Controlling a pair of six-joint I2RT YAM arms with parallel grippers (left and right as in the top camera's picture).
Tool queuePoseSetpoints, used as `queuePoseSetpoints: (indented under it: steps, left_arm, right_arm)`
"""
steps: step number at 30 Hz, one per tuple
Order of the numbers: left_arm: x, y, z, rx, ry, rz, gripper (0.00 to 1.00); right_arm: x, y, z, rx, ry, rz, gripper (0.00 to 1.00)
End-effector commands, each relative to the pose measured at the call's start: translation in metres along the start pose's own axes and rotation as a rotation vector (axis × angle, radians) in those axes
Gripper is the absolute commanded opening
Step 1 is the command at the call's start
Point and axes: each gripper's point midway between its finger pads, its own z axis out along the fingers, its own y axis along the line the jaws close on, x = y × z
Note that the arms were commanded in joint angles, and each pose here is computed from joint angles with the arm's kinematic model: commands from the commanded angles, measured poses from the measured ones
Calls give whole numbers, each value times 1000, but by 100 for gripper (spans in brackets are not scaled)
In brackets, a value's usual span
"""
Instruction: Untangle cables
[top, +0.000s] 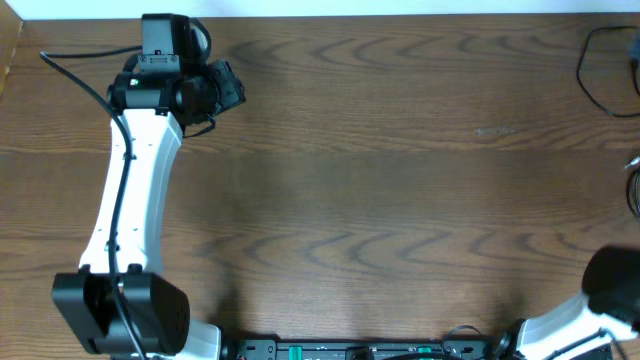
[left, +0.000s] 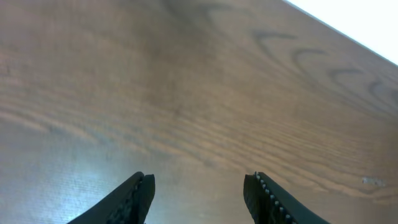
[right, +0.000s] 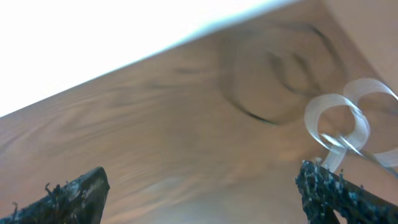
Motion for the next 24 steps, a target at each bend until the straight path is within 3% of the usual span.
queuePoseSetpoints:
  steps: [1, 3, 4, 5, 6, 17, 24]
  left_arm:
    - [-23, -23, -46, 63, -142, 152, 56]
    - [-26, -23, -53, 59, -166, 155, 58]
    - [-26, -23, -54, 58, -168, 155, 68]
    - [-26, -23, -54, 58, -168, 155, 90]
    - [-26, -23, -54, 57, -167, 155, 98]
    - [-24, -22, -52, 55, -161, 153, 99]
    - [-24, -22, -52, 55, -161, 153, 100]
  right_arm:
    - [11, 81, -42, -260, -20, -237, 96]
    - [23, 102, -58, -296, -8, -316, 97]
    - [29, 109, -65, -310, 1, -349, 97]
    - [37, 117, -73, -325, 13, -386, 97]
    - [44, 122, -79, -334, 24, -411, 97]
    - [110, 125, -128, -367, 227, -415, 99]
    - [118, 123, -130, -367, 262, -408, 99]
